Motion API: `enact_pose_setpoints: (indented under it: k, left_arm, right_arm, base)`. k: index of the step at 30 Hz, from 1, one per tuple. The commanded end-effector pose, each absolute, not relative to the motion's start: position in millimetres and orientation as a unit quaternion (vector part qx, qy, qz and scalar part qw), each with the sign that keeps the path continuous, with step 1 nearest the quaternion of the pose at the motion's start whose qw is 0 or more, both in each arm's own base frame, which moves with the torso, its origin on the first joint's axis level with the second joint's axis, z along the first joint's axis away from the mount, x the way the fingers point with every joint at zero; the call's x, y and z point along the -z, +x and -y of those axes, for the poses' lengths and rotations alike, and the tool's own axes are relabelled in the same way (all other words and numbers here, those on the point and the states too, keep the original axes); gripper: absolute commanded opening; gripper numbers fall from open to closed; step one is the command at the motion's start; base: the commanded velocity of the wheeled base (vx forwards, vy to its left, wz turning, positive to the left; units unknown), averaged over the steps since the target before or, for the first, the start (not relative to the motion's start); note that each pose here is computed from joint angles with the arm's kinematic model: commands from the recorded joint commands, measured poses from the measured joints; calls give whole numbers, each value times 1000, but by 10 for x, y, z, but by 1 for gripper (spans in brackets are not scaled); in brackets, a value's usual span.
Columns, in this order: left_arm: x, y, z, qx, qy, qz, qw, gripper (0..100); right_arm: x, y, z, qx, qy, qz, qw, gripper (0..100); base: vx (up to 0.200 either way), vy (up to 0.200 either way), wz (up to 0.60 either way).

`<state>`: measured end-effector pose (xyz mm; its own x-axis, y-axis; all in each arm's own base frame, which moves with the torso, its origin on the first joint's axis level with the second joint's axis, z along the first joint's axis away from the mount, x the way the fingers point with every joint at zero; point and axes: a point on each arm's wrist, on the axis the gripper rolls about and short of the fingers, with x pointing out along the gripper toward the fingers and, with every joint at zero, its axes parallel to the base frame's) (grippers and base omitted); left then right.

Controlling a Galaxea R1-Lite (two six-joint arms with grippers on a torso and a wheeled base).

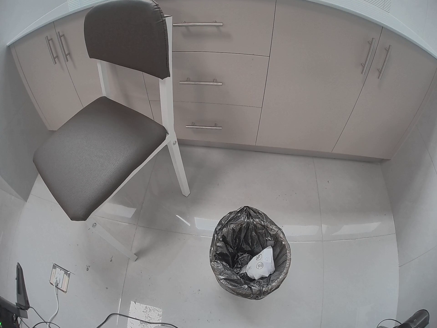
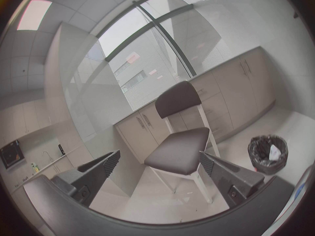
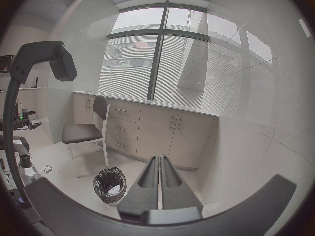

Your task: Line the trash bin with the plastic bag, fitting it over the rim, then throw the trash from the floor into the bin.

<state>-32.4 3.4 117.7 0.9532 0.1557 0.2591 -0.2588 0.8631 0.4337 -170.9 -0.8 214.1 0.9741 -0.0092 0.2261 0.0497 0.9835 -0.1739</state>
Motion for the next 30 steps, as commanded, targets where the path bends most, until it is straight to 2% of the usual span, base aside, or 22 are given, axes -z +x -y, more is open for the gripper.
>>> enact_pose_setpoints:
  k: [1, 2, 5, 10, 28, 30]
  left_arm:
    - [-947, -249, -32, -93, 198, 77, 973, 100]
    - [-947, -249, -32, -93, 198, 77, 973, 100]
    - [-905, -242, -32, -81, 98, 65, 990, 100]
    - [-799, -240, -26, -59, -54, 13, 997, 100]
    - [-803, -235, -20, -47, -19, 18, 999, 100]
    - [-786, -232, -11, -27, -17, 12, 999, 100]
  right_arm:
    - [-2090, -1656, 11, 21, -81, 106, 991, 0]
    - [-2090, -1656, 11, 21, -81, 106, 991, 0]
    - [-2065, -1617, 11, 19, -66, 97, 993, 0]
    - [-2049, -1590, 11, 18, -62, 92, 994, 0]
    - [-1918, -1411, 11, 17, -59, 49, 997, 0]
    - [-1908, -1399, 11, 16, -52, 46, 997, 0]
  base:
    - [0, 0, 0]
    - [0, 0, 0]
    - [0, 0, 0]
    - [0, 0, 0]
    - [0, 0, 0]
    - [0, 0, 0]
